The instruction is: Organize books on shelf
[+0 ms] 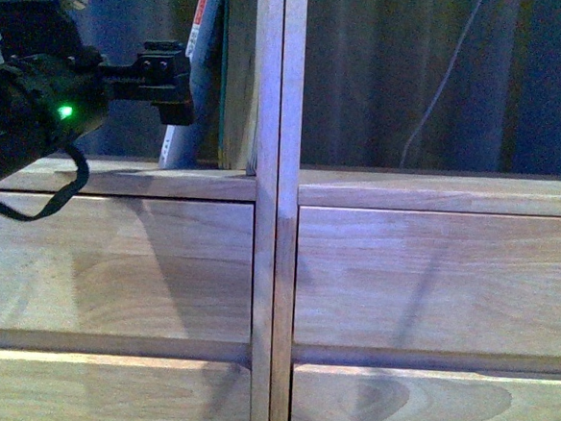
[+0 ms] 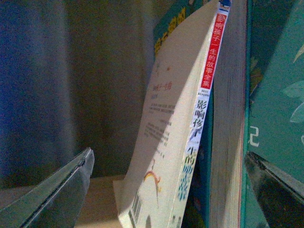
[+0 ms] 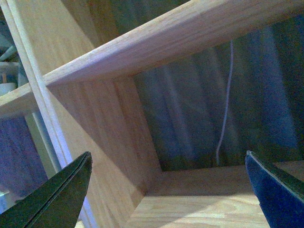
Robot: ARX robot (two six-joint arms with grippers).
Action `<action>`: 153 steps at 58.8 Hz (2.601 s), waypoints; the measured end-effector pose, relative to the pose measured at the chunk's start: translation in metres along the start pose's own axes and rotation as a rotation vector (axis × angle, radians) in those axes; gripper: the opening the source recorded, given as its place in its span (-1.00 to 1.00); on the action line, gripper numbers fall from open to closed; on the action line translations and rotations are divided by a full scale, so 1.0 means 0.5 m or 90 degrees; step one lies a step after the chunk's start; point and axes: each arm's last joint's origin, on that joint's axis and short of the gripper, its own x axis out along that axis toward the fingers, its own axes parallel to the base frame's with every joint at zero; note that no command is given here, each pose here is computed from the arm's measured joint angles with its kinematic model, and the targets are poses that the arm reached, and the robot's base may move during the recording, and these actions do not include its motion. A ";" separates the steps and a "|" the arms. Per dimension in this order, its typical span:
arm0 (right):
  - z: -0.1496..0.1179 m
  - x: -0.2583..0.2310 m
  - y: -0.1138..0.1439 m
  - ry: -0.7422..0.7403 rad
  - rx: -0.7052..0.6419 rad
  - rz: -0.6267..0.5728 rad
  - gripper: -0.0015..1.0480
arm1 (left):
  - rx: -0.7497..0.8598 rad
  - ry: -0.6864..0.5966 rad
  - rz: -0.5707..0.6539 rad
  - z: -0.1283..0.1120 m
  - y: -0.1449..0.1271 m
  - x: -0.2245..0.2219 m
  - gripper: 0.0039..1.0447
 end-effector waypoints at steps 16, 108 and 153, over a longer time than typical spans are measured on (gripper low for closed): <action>0.000 0.000 0.000 0.000 0.000 0.000 0.86 | -0.049 0.011 0.071 0.095 0.008 -0.135 0.86; -0.362 -0.303 0.016 0.274 -0.209 -0.192 -0.94 | -0.001 0.314 0.182 0.037 -0.001 -0.582 -0.95; -0.399 -0.358 0.013 0.268 -0.210 -0.191 -0.94 | 0.002 0.304 0.181 0.033 -0.012 -0.623 -0.95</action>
